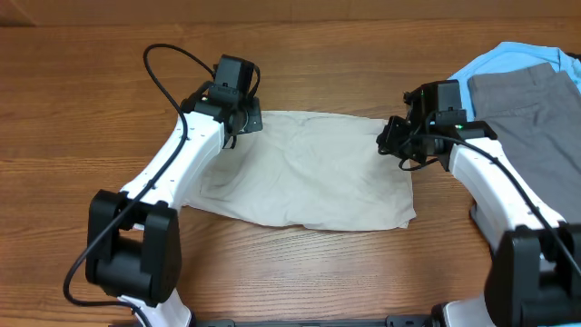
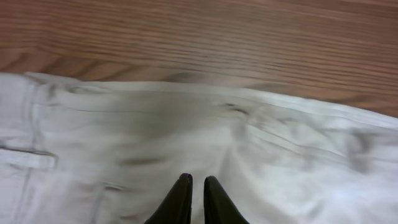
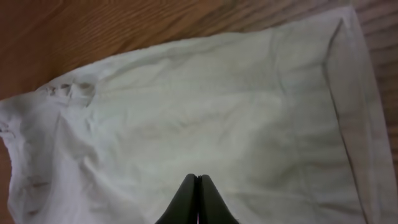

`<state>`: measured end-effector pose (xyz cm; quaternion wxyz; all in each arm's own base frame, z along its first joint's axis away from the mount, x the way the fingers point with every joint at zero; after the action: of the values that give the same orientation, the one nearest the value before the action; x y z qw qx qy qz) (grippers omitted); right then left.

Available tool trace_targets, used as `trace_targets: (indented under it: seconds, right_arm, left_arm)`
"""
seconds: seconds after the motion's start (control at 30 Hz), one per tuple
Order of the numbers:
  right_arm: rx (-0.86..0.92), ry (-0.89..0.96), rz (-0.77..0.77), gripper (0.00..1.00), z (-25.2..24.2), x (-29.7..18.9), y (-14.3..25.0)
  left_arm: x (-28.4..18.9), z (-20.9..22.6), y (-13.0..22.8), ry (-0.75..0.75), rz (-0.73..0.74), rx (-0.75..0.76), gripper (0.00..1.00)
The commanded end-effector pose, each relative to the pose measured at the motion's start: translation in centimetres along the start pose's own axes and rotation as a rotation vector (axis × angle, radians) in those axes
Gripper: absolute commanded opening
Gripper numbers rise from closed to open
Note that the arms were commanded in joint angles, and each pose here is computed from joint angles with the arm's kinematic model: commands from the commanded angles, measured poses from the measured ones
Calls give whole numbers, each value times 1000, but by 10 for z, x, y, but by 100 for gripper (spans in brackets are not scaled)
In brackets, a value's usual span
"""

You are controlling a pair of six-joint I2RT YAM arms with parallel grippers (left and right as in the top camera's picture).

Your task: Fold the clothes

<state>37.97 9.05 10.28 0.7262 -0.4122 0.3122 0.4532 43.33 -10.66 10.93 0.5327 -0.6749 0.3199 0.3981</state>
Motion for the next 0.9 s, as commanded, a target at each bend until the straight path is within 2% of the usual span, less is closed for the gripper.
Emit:
trace_targets:
  seconds: [0.0, 0.07, 0.2, 0.37, 0.57, 0.7, 0.87]
  right_arm:
    - [-11, -10, 1, 4, -3, 19, -7]
    - [-16, -12, -13, 4, -7, 33, -12]
    - [-13, 108, -87, 4, -36, 61, -28]
    - [-7, 257, -158, 4, -67, 74, -41]
    - [-4, 298, -197, 4, -81, 83, -48]
    - [-8, 291, -211, 4, -76, 78, -55]
    - [-24, 266, -259, 4, -43, 25, -85]
  left_arm:
    - [22, 27, 5, -118, 15, 2, 9]
    - [34, 36, 5, -136, 27, -12, 8]
    - [65, 59, 11, -177, 67, -48, 5]
    - [91, 84, 23, -224, 126, -81, 4]
    - [108, 102, 31, -223, 172, -123, 4]
    - [95, 92, 13, -170, 145, -93, 4]
    - [21, 67, -42, -90, 62, -87, 4]
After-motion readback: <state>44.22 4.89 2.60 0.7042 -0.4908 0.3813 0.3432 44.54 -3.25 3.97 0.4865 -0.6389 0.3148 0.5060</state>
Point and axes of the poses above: each gripper's point midway between its finger pads, its own x axis out along the fingers, its own z axis along the line the jaws close on, y = z × x, the point moved 2 cm from there along -x, back along the fingers, and after that the axes turned 4 degrees about -x, right-handed, at the moved point
